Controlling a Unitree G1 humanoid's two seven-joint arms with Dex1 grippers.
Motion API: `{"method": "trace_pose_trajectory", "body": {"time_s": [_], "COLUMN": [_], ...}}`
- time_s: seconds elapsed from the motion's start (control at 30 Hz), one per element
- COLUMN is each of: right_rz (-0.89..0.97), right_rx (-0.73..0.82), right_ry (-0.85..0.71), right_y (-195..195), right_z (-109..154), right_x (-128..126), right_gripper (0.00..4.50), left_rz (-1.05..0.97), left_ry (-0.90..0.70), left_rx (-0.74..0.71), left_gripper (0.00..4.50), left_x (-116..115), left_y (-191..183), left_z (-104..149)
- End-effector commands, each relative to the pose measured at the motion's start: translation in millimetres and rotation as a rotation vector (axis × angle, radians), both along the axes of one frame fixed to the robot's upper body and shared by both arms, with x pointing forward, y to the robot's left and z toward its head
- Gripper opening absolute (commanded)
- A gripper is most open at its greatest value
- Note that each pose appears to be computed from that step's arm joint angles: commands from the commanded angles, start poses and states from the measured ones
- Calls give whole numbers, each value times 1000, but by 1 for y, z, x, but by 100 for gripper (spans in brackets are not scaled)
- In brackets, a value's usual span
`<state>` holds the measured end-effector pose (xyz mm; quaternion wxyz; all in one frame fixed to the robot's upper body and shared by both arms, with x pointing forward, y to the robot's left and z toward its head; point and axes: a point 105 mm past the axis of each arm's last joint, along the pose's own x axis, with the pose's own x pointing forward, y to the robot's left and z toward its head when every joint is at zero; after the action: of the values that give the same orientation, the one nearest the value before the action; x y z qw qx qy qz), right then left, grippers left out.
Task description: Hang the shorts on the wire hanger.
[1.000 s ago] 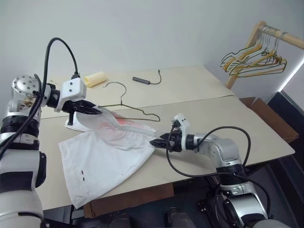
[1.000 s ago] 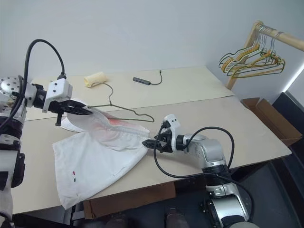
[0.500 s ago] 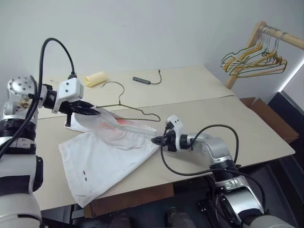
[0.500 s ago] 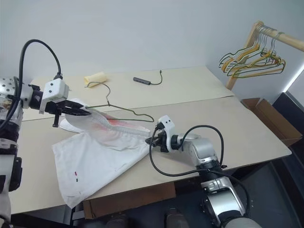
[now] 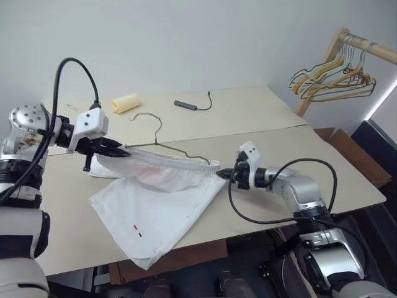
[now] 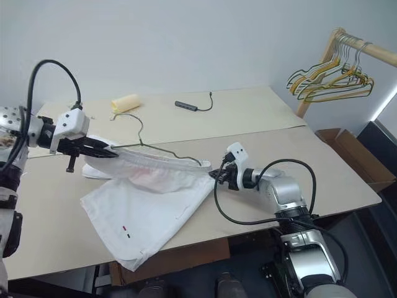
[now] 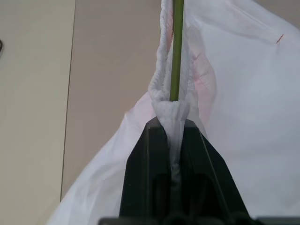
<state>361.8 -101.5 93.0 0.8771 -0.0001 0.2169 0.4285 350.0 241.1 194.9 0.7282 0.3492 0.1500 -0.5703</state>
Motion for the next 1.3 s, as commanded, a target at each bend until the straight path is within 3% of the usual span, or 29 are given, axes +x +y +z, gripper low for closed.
{"method": "trace_pose_trajectory", "body": {"time_s": [0.03, 0.17, 0.37, 0.47, 0.57, 0.7, 0.8, 1.1, 1.2, 1.3], "right_rz": [-28, 10, 168, 241, 286, 321, 374, 424, 467, 507], "right_rx": [-42, -105, -230, -332, -442, -468, -540, -517, -536, -532], "right_ry": [-91, -204, -448, -488, -507, -545, -567, -683, -693, -704], "right_y": [-14, -13, 10, 23, 29, 39, 44, 62, 62, 63], "right_z": [16, 31, 88, 108, 115, 126, 121, 122, 118, 117], "right_x": [5, 1, -9, -10, -6, -4, -6, -6, -10, -15], "right_gripper": [4, 4, 4, 4, 4, 4, 4, 4, 68, 173], "left_rz": [31, 53, 17, -11, -24, -36, -35, -43, -49, -49], "left_ry": [-54, -74, -145, -180, -199, -206, -211, -205, -205, -210], "left_rx": [21, 76, 58, 28, 10, 10, -1, -8, -19, -21], "left_gripper": [0, 0, 0, 0, 0, 0, 0, 0, 0, 0], "left_x": [3, 8, 14, 16, 18, 18, 18, 15, 15, 15], "left_y": [8, 11, -4, -14, -20, -22, -24, -23, -25, -26], "left_z": [15, 8, 15, 24, 29, 29, 28, 22, 22, 22]}}
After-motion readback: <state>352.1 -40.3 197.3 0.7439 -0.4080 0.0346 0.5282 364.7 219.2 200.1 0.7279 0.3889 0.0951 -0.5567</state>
